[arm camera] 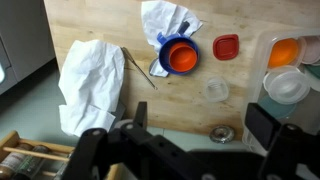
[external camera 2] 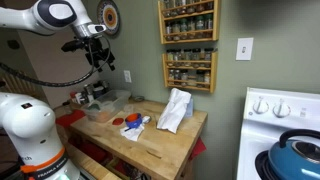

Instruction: Move the small clear lunch box a little to the right, pick up the red lunch box lid and put it on the small clear lunch box

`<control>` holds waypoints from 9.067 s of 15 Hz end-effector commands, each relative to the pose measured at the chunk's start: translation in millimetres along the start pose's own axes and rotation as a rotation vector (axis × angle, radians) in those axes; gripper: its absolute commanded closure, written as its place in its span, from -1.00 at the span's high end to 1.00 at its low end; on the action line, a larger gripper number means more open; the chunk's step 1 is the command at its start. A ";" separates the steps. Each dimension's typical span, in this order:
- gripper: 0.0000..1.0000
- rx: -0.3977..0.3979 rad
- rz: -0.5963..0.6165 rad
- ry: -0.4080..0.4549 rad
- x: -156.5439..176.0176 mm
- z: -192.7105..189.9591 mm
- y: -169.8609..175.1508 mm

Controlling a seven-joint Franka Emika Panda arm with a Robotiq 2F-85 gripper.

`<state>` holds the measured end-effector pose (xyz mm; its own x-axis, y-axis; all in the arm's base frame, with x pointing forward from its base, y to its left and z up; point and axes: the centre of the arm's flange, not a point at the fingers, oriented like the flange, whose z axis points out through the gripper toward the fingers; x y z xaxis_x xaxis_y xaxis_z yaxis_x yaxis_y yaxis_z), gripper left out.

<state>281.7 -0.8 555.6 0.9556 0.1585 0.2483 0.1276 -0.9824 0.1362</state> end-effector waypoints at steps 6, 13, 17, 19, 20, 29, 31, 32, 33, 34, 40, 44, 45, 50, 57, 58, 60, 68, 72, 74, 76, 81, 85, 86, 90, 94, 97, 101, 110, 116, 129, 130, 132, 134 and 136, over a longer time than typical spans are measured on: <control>1.00 0.058 0.003 -0.003 49.1 46.4 -33.4; 1.00 0.000 0.053 -0.002 108.5 169.5 -94.3; 1.00 -0.004 -0.005 -0.086 127.0 224.7 -101.1; 1.00 0.008 -0.024 -0.127 134.6 248.3 -102.2; 1.00 0.023 -0.030 -0.148 138.2 258.3 -103.8; 0.84 0.087 -0.035 -0.240 155.8 324.7 -94.1; 0.50 0.097 -0.029 -0.245 158.9 333.1 -89.7; 0.22 0.112 -0.026 -0.237 160.4 335.9 -87.4; 0.02 0.118 -0.024 -0.246 161.2 338.7 -85.8; -0.12 0.123 -0.029 -0.254 161.0 340.9 -83.5; -0.98 0.142 -0.063 -0.271 158.9 343.7 -81.2; -0.99 0.111 -0.023 -0.239 168.8 330.4 -58.9; -0.99 0.108 -0.004 -0.230 172.8 327.6 -51.5; -0.99 0.064 0.122 -0.205 190.5 326.5 -11.8; -0.99 0.064 0.222 -0.257 185.6 343.0 -10.7; -0.46 0.051 0.224 -0.257 184.7 343.1 -11.7; -0.32 0.054 0.223 -0.225 185.3 327.2 -11.8; 0.37 -0.019 0.482 -0.275 184.9 277.0 -11.4; 0.74 -0.035 0.543 -0.295 176.1 258.8 -15.3; 0.74 -0.035 0.544 -0.299 174.6 260.1 -15.6; 0.97 -0.023 0.587 -0.311 169.3 261.4 -22.9; 1.00 -0.002 0.857 -0.369 132.4 269.9 -55.7; 1.00 0.002 1.062 -0.444 95.8 287.2 -77.7; 1.00 0.016 1.110 -0.460 86.8 292.5 -82.1; 1.00 0.144 1.207 -0.431 58.1 308.9 -93.8; 1.00 0.168 1.278 -0.427 38.0 325.0 -100.6; 1.00 0.141 1.288 -0.458 27.2 334.6 -105.9; 1.00 0.164 1.347 -0.492 25.3 344.5 -111.5; 1.00 0.195 1.424 -0.460 24.6 371.1 -107.9; 1.00 0.218 1.434 -0.437 21.3 387.3 -104.3; -0.03 0.220 1.407 -0.435 24.7 369.4 -98.0; -0.03 0.218 1.409 -0.429 27.5 362.5 -95.7; -0.03 0.197 1.393 -0.427 33.3 352.2 -91.5; -0.03 0.171 1.359 -0.425 42.7 343.4 -86.3; -0.03 0.141 1.324 -0.430 52.1 336.9 -83.0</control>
<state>403.4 57.6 204.2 0.3676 -0.9067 -0.2067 -0.9296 -0.3517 -0.1104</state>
